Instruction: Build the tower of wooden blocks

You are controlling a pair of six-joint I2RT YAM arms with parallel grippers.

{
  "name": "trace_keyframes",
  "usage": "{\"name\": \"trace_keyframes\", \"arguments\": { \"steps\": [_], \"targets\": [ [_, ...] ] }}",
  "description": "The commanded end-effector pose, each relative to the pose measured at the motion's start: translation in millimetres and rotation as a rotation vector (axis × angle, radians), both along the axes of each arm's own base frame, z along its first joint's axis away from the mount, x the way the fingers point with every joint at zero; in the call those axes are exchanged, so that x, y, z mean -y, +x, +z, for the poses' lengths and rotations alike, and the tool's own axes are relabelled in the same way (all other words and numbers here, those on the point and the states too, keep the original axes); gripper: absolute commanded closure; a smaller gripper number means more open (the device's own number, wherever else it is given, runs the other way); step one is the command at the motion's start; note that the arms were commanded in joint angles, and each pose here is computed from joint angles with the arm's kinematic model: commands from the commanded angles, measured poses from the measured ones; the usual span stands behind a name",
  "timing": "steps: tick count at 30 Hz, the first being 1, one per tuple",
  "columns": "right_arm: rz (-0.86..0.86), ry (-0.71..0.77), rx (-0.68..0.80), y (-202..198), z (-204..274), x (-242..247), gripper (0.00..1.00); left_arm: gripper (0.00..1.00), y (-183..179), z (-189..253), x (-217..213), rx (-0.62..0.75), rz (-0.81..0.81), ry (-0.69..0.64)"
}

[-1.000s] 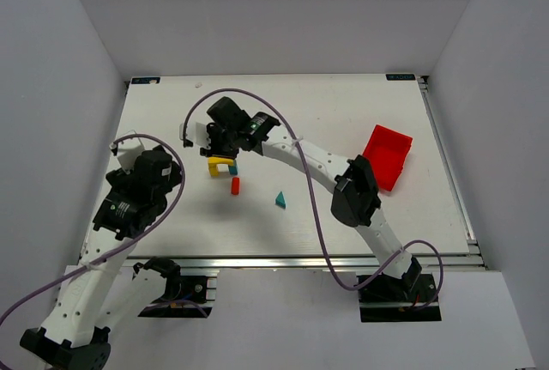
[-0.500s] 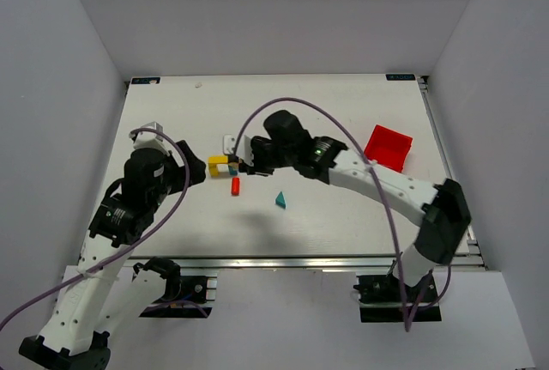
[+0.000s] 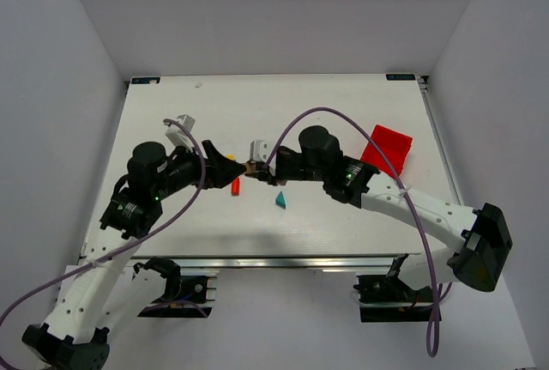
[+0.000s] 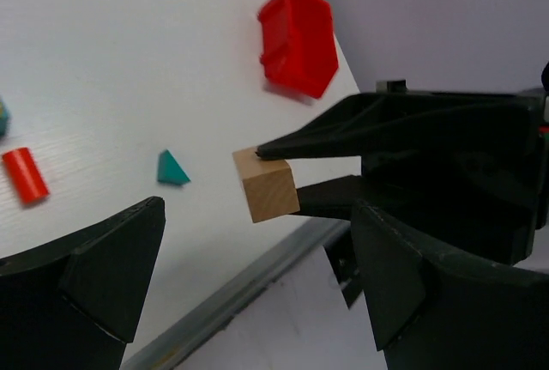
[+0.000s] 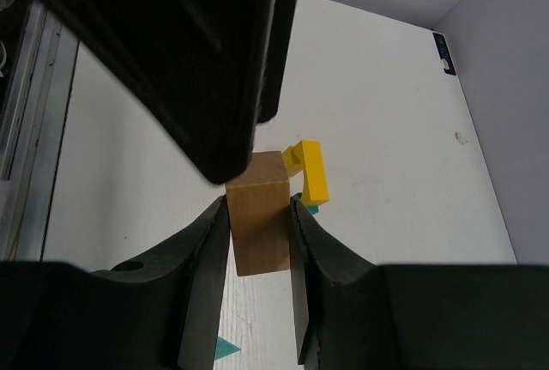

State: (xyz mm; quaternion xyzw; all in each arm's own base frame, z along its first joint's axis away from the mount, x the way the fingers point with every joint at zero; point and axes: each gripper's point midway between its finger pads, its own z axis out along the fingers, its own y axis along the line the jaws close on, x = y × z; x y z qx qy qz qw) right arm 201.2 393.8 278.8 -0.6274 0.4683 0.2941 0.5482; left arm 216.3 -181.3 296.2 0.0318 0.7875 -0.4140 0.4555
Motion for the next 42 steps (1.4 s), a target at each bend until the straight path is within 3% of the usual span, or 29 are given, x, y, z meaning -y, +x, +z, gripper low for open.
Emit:
{"name": "trace_keyframes", "arguments": {
  "steps": [1, 5, 11, 16, 29, 32, 33, 37, 38, 40, 41, 42],
  "targets": [
    [-0.015, 0.106, 0.015, -0.7, 33.4, -1.2, 0.84, 0.02, -18.6, 1.5, 26.4, -0.027, -0.192, -0.071],
    [0.002, 0.120, 0.013, -5.9, 38.2, -1.0, 0.83, 0.05, -13.9, -16.3, 23.9, -0.092, -0.160, -0.044],
    [0.026, 0.114, 0.004, -11.8, 36.7, -1.0, 0.81, 0.23, -6.5, -31.7, 16.6, -0.127, -0.089, -0.015],
    [0.028, 0.027, -0.030, -9.8, 13.3, -7.3, 0.79, 0.22, -9.1, -31.6, 27.0, -0.129, -0.151, -0.058],
    [0.013, -0.072, -0.033, -6.8, -15.1, -16.3, 0.78, 0.26, 9.1, -56.0, 28.6, -0.197, -0.098, -0.030],
    [0.028, -0.046, -0.021, -11.9, -9.9, -14.6, 0.78, 0.42, 8.7, -66.5, 27.8, -0.229, -0.098, -0.007],
    [0.005, -0.047, -0.019, -8.7, -8.7, -12.7, 0.78, 0.52, 9.3, -66.6, 26.9, -0.225, -0.094, 0.002],
    [-0.044, -0.054, -0.006, 0.9, -8.3, -10.8, 0.77, 0.63, 5.6, -63.8, 25.8, -0.212, -0.104, 0.007],
    [-0.044, -0.055, -0.007, 1.0, -8.2, -10.9, 0.77, 0.73, 5.2, -62.7, 26.3, -0.207, -0.109, 0.005],
    [-0.053, -0.060, -0.015, 2.0, -10.0, -10.6, 0.63, 0.89, 4.7, -62.6, 27.3, -0.209, -0.116, 0.002],
    [-0.065, -0.062, -0.021, 3.6, -11.4, -9.3, 0.61, 1.00, 4.5, -63.9, 27.7, -0.214, -0.118, 0.002],
    [-0.069, -0.057, -0.025, 2.6, -9.5, -6.7, 0.54, 1.00, 5.1, -63.8, 28.0, -0.214, -0.118, 0.002]
  ]
}}
